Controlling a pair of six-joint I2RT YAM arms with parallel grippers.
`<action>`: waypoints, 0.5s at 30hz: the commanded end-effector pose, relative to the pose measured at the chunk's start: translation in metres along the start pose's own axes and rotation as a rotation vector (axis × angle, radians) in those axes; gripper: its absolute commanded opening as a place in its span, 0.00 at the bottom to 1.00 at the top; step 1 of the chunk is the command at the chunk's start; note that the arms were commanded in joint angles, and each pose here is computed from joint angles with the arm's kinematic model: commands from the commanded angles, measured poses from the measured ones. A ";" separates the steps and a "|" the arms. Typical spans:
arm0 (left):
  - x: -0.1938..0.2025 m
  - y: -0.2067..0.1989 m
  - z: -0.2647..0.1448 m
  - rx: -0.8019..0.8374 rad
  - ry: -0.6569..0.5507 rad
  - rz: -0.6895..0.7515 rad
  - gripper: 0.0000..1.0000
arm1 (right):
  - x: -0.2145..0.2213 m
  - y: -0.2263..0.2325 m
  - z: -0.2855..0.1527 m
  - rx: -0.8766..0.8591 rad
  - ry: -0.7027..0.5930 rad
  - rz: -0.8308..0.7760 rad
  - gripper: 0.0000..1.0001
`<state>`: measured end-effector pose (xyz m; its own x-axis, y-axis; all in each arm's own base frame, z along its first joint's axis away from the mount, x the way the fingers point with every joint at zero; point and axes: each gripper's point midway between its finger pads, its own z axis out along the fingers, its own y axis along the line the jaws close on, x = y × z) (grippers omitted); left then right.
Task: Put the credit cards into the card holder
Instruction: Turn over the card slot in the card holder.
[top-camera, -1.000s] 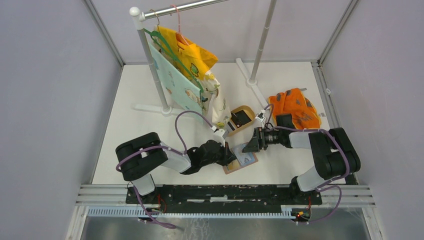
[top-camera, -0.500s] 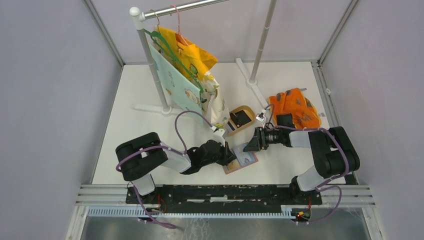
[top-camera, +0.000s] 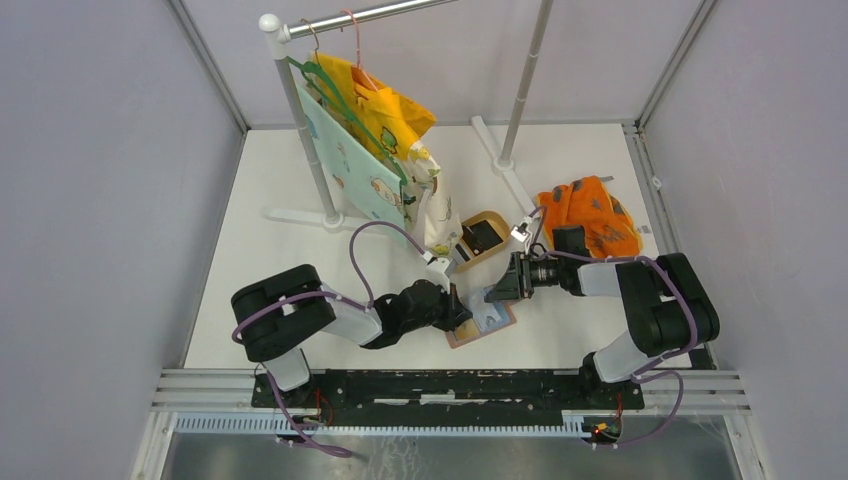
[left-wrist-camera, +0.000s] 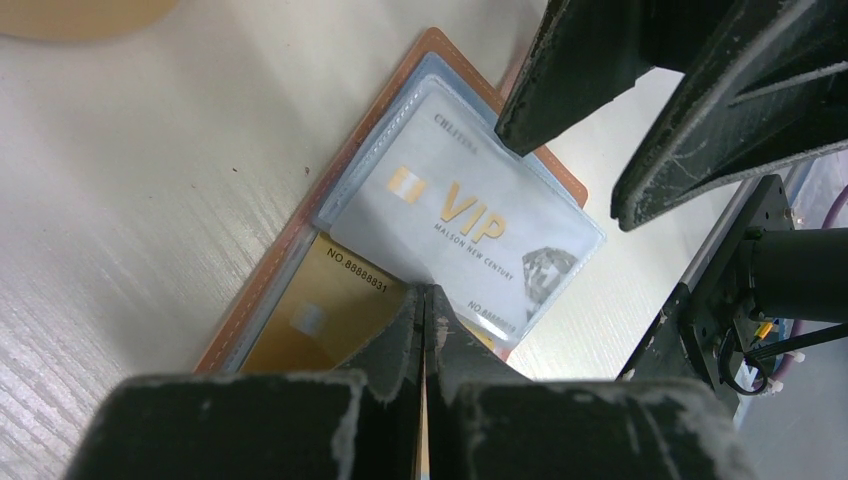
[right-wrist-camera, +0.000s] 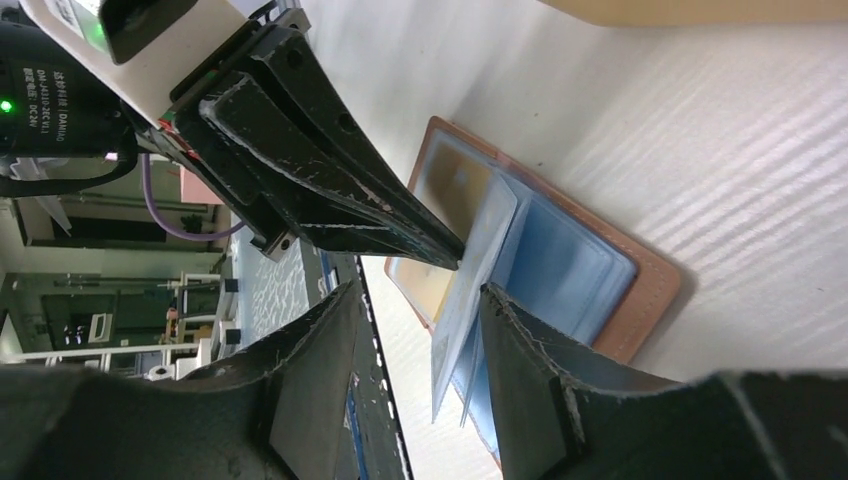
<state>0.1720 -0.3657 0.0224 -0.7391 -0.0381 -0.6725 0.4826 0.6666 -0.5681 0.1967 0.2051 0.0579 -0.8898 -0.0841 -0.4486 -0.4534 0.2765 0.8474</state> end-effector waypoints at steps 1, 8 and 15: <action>-0.005 0.000 0.002 -0.017 -0.009 -0.018 0.02 | 0.003 0.021 0.004 -0.098 0.033 -0.025 0.53; -0.007 -0.003 0.000 -0.003 -0.012 -0.023 0.06 | 0.006 0.026 0.007 -0.127 0.056 -0.036 0.55; -0.011 -0.006 -0.004 0.046 -0.022 -0.069 0.07 | 0.012 0.035 0.011 -0.182 0.112 -0.075 0.61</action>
<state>0.1737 -0.3649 0.0231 -0.7457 -0.0459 -0.6647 0.4752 0.6627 -0.5788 0.1720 0.2189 0.0679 -0.8821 -0.1670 -0.4405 -0.4657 0.1684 0.8688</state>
